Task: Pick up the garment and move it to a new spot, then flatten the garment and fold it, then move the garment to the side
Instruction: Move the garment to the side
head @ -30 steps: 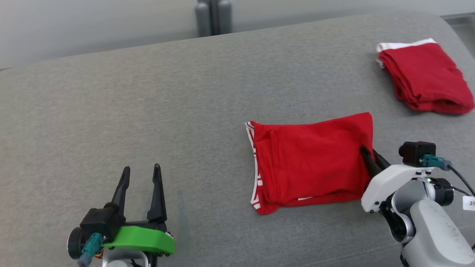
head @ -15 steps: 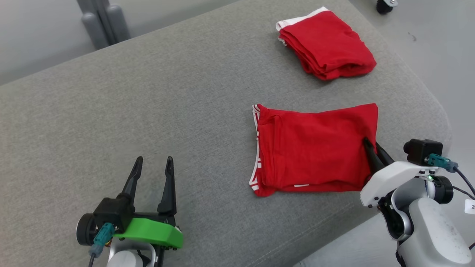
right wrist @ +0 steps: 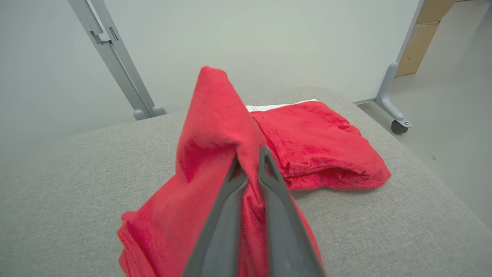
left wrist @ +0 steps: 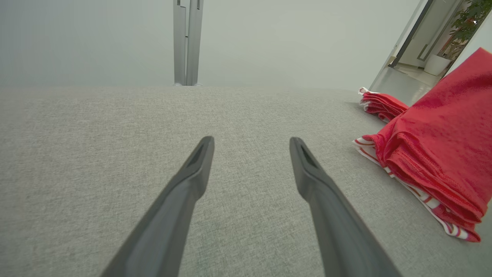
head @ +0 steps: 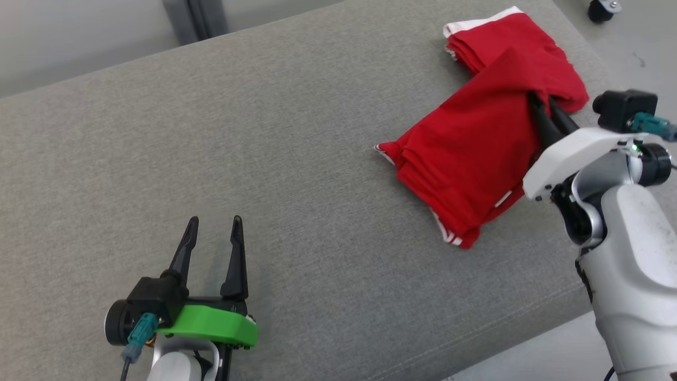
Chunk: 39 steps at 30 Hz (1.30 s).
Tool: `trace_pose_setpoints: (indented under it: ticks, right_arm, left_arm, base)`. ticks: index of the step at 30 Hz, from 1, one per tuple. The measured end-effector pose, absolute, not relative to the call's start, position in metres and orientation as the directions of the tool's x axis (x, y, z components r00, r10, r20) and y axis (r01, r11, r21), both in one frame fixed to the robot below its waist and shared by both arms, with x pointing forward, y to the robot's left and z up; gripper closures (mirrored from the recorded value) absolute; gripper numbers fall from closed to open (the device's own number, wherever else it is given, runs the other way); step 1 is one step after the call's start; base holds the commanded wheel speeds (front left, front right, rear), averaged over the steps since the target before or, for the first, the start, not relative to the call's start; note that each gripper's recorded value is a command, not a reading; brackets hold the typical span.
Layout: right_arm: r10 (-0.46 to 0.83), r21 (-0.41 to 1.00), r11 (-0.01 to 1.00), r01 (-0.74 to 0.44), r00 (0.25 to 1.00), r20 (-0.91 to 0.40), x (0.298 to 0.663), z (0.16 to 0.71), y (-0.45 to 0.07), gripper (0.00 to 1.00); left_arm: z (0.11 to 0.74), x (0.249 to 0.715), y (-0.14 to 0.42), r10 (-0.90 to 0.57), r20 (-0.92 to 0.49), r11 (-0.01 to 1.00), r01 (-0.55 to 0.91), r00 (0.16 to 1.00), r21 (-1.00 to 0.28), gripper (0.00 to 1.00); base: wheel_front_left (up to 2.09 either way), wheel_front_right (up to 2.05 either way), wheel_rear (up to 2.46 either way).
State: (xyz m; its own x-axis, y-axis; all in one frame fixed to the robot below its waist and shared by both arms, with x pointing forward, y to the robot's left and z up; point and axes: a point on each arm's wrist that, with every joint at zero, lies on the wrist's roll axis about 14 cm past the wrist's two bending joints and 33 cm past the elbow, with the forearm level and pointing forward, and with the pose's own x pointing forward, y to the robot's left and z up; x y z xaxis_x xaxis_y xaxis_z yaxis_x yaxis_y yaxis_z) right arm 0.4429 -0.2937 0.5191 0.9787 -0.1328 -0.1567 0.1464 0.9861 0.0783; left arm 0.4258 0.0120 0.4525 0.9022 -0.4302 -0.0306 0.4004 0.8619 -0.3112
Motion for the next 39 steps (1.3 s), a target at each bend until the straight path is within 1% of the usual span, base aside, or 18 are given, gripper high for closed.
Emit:
trace_pose_setpoints:
  ticks: [7,14,20,28,31,33,34,35,36,39]
  right_arm:
    - [-0.109,0.042,0.993,0.114,0.987,-0.117,0.492,0.554,-0.295,1.00]
    - [-0.108,-0.013,0.994,0.108,0.986,-0.128,0.523,0.562,-0.298,1.00]
    - [-0.164,-0.064,0.986,0.155,0.974,-0.158,0.535,0.559,-0.324,1.00]
    - [-0.308,-0.106,0.951,0.291,0.930,-0.201,0.536,0.551,-0.387,1.00]
    - [-0.335,-0.098,0.942,0.321,0.916,-0.219,0.540,0.540,-0.398,1.00]
    - [-0.344,-0.127,0.938,0.323,0.909,-0.233,0.542,0.531,-0.402,1.00]
    - [-0.353,-0.133,0.934,0.330,0.906,-0.231,0.543,0.527,-0.405,0.71]
    - [-0.359,-0.140,0.932,0.334,0.906,-0.227,0.545,0.525,-0.407,0.27]
    - [-0.367,-0.151,0.928,0.341,0.907,-0.206,0.546,0.524,-0.410,0.00]
    - [-0.392,-0.205,0.911,0.357,0.904,-0.169,0.551,0.521,-0.419,0.00]
  left_arm:
    - [0.456,0.428,0.041,-0.352,-0.026,0.894,0.328,0.936,-0.305,0.00]
    - [0.455,0.429,0.062,-0.294,-0.031,0.913,0.271,0.955,-0.306,0.00]
    - [0.445,0.431,0.070,-0.273,-0.055,0.919,0.244,0.960,-0.309,0.00]
    - [0.432,0.436,0.077,-0.262,-0.083,0.929,0.228,0.962,-0.293,0.00]
    - [0.425,0.438,0.081,-0.255,-0.099,0.935,0.219,0.962,-0.279,0.00]
    - [0.421,0.438,0.085,-0.250,-0.109,0.939,0.214,0.962,-0.270,0.00]
    - [0.419,0.437,0.087,-0.246,-0.115,0.941,0.209,0.962,-0.265,0.00]
    - [0.417,0.437,0.088,-0.243,-0.120,0.943,0.205,0.963,-0.262,0.00]
    - [0.415,0.438,0.090,-0.239,-0.126,0.945,0.200,0.963,-0.260,0.00]
    - [0.409,0.438,0.094,-0.232,-0.140,0.948,0.192,0.962,-0.252,0.00]
  base:
    - [0.00,0.00,0.00]
    - [0.00,0.00,0.00]
    - [0.00,0.00,0.00]
    - [0.00,0.00,0.00]
    - [0.00,0.00,0.00]
    - [0.00,0.00,0.00]
    - [0.00,0.00,0.00]
    - [0.00,0.00,0.00]
    - [0.00,0.00,0.00]
    - [0.00,0.00,0.00]
